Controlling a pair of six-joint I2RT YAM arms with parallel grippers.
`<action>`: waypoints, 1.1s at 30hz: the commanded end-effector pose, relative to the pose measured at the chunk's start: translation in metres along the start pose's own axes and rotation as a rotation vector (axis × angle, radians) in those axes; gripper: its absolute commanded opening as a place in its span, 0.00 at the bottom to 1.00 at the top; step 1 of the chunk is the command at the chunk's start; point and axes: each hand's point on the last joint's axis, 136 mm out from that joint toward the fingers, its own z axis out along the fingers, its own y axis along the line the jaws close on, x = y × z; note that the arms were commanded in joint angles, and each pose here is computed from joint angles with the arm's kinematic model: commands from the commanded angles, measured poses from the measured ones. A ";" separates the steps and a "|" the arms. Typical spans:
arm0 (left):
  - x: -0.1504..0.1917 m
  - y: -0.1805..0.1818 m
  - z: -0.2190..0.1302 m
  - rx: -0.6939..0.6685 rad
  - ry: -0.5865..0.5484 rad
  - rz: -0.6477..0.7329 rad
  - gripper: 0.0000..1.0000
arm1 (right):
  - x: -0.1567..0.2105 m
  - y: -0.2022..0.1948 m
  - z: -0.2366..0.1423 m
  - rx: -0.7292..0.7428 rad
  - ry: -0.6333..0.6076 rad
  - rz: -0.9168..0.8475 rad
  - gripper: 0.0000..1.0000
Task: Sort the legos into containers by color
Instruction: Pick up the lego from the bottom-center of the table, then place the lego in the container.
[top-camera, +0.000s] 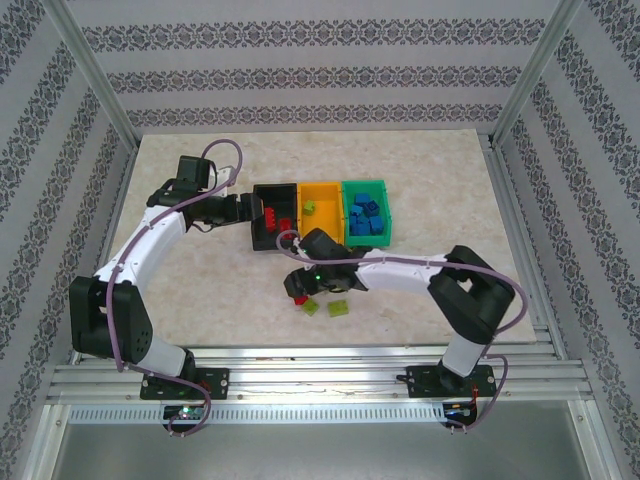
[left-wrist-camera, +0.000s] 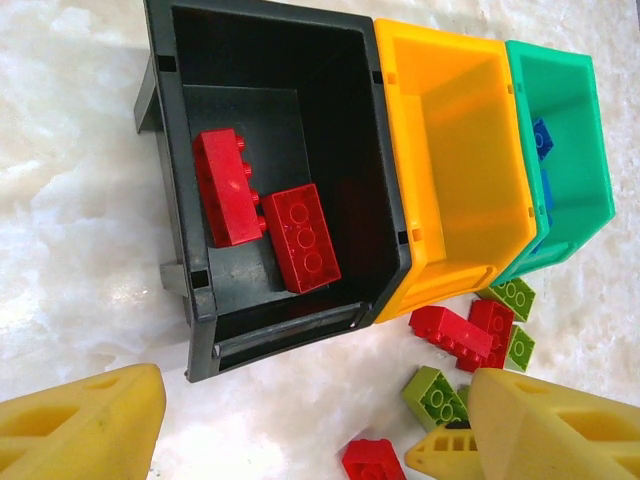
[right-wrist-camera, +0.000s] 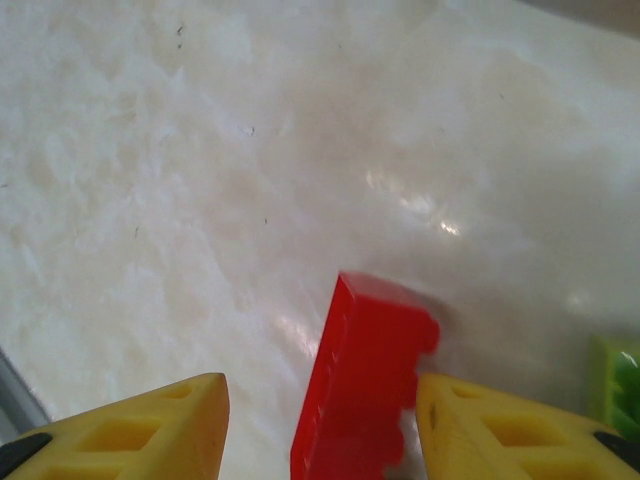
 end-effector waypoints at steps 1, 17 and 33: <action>-0.007 -0.005 -0.008 0.029 -0.038 0.012 0.79 | 0.002 -0.011 0.011 0.130 0.042 -0.019 0.53; -0.008 -0.008 -0.015 0.030 -0.059 0.026 0.79 | -0.008 -0.004 0.016 0.248 0.061 -0.119 0.22; -0.028 0.027 -0.040 -0.025 -0.180 -0.082 0.79 | -0.182 0.003 -0.025 0.146 -0.262 -0.038 0.32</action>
